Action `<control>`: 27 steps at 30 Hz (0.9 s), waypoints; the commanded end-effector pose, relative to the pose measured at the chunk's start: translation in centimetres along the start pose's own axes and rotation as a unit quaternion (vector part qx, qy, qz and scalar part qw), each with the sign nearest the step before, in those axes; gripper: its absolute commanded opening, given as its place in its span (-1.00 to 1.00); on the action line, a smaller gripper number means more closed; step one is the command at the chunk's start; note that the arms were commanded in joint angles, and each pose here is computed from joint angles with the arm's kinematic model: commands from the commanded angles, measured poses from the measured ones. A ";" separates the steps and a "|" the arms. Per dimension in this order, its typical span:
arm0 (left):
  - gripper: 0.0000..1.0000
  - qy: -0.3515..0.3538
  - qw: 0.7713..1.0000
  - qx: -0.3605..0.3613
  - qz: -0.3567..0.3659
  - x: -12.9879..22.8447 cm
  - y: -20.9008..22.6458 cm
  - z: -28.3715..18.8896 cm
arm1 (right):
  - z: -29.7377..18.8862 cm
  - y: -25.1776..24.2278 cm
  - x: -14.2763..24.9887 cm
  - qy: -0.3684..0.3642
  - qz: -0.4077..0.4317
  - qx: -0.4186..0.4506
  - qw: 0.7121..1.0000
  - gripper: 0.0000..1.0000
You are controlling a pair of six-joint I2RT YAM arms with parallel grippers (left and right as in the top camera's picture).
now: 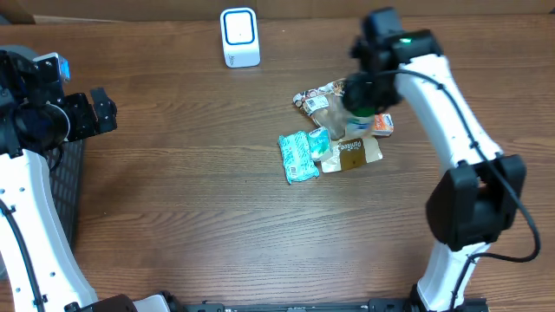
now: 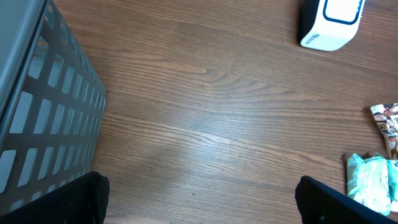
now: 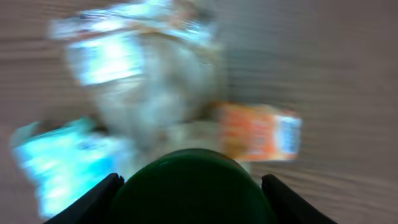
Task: Scan the item barcode
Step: 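Carry the jar right and lower it beside the snack bag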
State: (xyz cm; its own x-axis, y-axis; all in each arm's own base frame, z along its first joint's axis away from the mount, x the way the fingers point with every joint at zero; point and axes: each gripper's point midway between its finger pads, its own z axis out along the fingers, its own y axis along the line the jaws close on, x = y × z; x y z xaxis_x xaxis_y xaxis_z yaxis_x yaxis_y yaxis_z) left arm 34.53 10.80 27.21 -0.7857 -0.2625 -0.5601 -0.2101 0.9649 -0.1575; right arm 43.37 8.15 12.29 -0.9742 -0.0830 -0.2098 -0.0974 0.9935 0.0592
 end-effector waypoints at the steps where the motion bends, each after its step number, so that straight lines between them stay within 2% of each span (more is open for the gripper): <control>1: 0.99 0.000 1.000 0.007 0.008 -0.1 -0.3 0.2 | 1.8 -5.3 1.9 0.025 0.092 0.022 0.995 0.04; 6: 0.99 0.000 1.000 0.007 0.008 -0.1 -0.3 0.2 | 3.7 -9.8 4.7 0.058 0.156 0.033 0.986 0.04; 11: 0.99 0.000 1.000 0.007 0.008 -0.1 -0.3 0.2 | 4.9 -10.7 5.8 0.068 0.166 0.036 0.983 0.07; 14: 0.99 0.000 1.000 0.007 0.008 -0.1 -0.3 0.2 | 5.5 -10.4 5.9 0.065 0.163 0.035 0.984 0.22; 19: 0.99 0.000 1.000 0.007 0.008 -0.1 -0.3 0.2 | 5.1 -9.7 5.5 0.056 0.157 0.029 0.986 0.73; 22: 0.99 0.000 1.000 0.007 0.008 -0.1 -0.3 0.2 | 4.4 -8.4 5.5 0.055 0.154 0.004 0.986 0.95; 23: 0.99 0.000 1.000 0.007 0.008 -0.1 -0.3 0.2 | 4.2 -8.3 5.6 0.056 0.153 0.003 0.987 1.00; 27: 0.99 0.000 1.000 0.007 0.008 -0.1 -0.3 0.2 | 2.9 -7.8 5.5 0.045 0.148 0.001 0.988 0.99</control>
State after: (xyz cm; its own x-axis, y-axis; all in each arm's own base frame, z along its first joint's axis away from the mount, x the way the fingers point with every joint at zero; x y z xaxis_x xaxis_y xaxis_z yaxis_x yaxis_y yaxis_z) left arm 34.52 10.80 27.20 -0.7858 -0.2629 -0.5597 -0.2106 0.9648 -0.1575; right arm 39.14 -0.52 5.14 -0.9769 0.2114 -0.0297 0.2090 0.9754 0.0708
